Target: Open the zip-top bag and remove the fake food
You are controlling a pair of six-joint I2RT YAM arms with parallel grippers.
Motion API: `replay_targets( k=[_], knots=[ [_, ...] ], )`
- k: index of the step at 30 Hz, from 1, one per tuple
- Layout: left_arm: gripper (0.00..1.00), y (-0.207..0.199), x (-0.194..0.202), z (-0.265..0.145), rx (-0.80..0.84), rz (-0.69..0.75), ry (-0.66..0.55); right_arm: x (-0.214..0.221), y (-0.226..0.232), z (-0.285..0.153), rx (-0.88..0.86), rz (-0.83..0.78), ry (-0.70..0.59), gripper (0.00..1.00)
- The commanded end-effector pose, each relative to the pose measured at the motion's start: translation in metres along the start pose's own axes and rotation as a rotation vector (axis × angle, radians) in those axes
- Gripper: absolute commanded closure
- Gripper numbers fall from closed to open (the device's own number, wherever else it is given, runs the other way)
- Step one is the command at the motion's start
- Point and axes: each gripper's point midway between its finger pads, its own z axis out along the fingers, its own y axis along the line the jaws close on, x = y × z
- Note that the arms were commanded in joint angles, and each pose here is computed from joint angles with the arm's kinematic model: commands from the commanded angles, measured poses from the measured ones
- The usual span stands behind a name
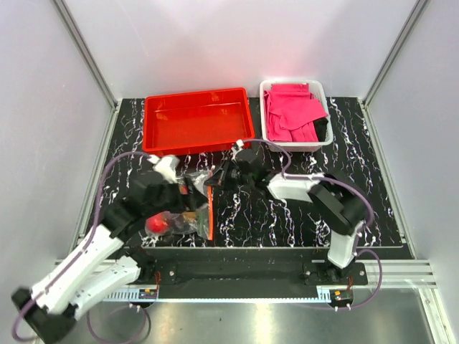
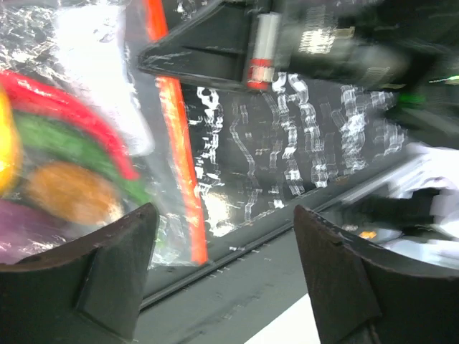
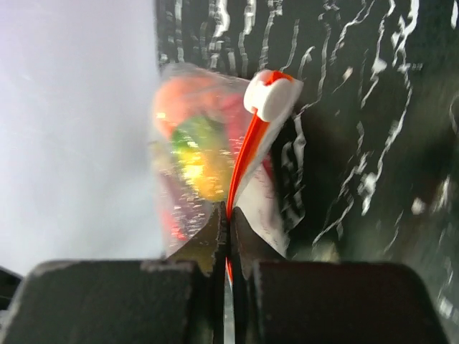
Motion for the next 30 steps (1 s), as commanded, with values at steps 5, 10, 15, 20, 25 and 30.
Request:
replay_targets(
  k=[5,10,15,20,25,30],
  knots=[
    [0.15,-0.047,-0.030,0.037,-0.191,0.365,-0.116,-0.016,0.051,-0.064,-0.010,0.184,-0.128,1.00],
    [0.15,-0.051,-0.031,0.044,-0.224,0.401,-0.126,-0.031,0.074,-0.105,-0.019,0.227,-0.236,1.00],
    [0.16,-0.052,-0.038,0.049,-0.248,0.416,-0.150,-0.031,0.087,-0.123,-0.047,0.244,-0.250,1.00],
    [0.50,-0.059,-0.045,0.050,-0.251,0.425,-0.157,-0.026,0.085,-0.122,-0.045,0.213,-0.230,0.96],
    [1.00,-0.057,-0.059,0.031,-0.182,0.412,-0.162,-0.028,0.092,-0.137,-0.076,-0.104,-0.225,0.54],
    [1.00,-0.055,-0.061,0.010,-0.046,0.417,-0.105,-0.035,0.098,-0.169,-0.108,-0.454,-0.191,0.19]
  ],
)
